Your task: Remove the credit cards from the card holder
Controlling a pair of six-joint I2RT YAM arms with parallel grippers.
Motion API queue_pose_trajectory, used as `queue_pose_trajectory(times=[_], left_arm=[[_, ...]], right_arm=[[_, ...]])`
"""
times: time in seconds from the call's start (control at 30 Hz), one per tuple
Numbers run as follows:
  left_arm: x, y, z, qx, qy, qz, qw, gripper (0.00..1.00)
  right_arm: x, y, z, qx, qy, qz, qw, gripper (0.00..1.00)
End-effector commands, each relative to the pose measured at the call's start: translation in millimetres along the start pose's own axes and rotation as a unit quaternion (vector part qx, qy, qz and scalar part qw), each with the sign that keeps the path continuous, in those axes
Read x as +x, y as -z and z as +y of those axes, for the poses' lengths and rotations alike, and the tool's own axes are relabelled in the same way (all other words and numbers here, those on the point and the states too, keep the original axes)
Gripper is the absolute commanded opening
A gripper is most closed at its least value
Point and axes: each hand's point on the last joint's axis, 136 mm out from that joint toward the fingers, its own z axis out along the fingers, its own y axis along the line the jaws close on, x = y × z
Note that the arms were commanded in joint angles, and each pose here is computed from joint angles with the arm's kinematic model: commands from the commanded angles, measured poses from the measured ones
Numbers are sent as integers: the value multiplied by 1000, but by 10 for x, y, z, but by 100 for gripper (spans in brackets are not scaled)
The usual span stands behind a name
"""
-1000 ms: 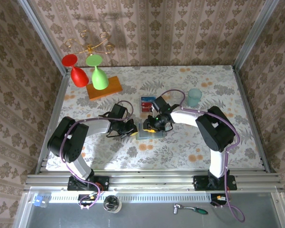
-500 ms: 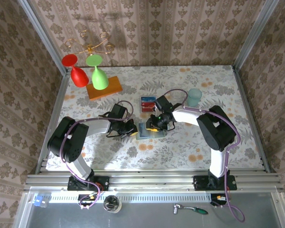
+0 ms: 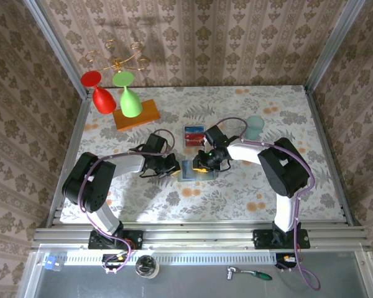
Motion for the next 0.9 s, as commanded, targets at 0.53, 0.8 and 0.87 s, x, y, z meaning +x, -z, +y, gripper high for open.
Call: queue_pose_trajectory(times=[0.53,0.8,0.87], left_arm=[[-81,-199,-332,24,-31,25,999,29],[-62,-266,-348,28,-29,35,999,29],[-56,-271,-366,32,-30,37,998,28]], right_arm=[[112,9,-165,6,-2,21,1000,23],[117,2,-194,8,-5,22,1000,23],[114,2,-191,7,-5,22,1000,23]])
